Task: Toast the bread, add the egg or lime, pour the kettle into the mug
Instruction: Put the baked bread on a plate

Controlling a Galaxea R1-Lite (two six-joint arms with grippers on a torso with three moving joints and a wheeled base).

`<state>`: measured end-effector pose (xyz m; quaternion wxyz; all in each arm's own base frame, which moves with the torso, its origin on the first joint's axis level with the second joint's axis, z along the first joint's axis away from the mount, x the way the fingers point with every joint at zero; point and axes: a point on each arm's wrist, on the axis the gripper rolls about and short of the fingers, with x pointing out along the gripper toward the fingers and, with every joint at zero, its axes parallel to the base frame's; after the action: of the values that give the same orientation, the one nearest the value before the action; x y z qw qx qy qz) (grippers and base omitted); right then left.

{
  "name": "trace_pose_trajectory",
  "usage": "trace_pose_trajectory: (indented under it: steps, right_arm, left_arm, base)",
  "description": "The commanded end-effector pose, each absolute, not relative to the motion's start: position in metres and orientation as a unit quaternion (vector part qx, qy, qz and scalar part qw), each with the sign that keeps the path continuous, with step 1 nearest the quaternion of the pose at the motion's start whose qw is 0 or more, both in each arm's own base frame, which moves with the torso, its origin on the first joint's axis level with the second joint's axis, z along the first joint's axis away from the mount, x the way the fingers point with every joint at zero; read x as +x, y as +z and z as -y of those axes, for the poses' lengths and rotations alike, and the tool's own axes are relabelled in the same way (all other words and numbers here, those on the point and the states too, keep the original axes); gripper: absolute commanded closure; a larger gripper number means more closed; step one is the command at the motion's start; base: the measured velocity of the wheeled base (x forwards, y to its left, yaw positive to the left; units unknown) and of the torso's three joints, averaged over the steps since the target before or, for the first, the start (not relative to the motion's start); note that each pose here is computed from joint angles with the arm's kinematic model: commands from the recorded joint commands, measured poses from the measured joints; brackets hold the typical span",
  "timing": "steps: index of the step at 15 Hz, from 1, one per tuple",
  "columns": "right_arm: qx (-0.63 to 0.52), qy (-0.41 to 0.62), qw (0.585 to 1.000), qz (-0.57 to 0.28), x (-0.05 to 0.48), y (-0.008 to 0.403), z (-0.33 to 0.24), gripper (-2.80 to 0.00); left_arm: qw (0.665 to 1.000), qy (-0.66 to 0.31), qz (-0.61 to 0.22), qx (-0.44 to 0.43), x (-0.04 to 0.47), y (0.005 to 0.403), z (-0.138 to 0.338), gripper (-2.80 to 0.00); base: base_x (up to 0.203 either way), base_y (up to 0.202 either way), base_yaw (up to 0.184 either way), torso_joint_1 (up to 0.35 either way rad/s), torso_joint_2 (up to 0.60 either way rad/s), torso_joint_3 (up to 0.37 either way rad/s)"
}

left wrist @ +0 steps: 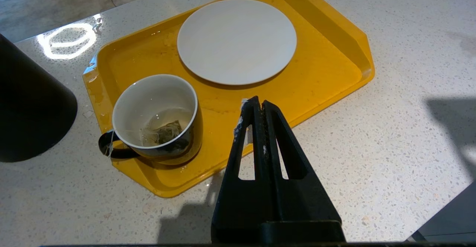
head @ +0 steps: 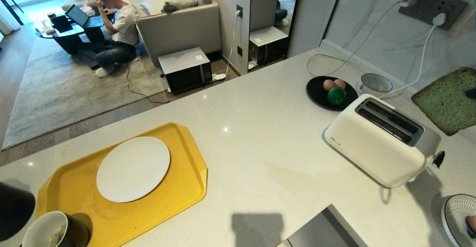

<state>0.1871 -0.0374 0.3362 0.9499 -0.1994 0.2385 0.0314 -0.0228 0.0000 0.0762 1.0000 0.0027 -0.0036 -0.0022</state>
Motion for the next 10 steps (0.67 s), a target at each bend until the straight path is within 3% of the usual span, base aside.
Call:
trace_pose_trajectory:
  steps: [1, 10]
  right_arm:
    - [-0.202, 0.031, 0.951, -0.234, 0.1815, 0.3382, 0.0363, 0.00]
    - [-0.204, 0.031, 0.952, -0.226, 0.1767, 0.3411, 0.0349, 0.00]
  left_arm:
    - [1.000, -0.002, 0.004, 0.003, -0.0228, 0.0763, 0.0000, 0.00]
    - [1.000, -0.002, 0.004, 0.003, -0.0228, 0.0763, 0.0000, 0.00]
  base:
    - [0.000, 0.000, 0.000, 0.000, 0.00, 0.000]
    - [0.000, 0.000, 0.000, 0.000, 0.00, 0.000]
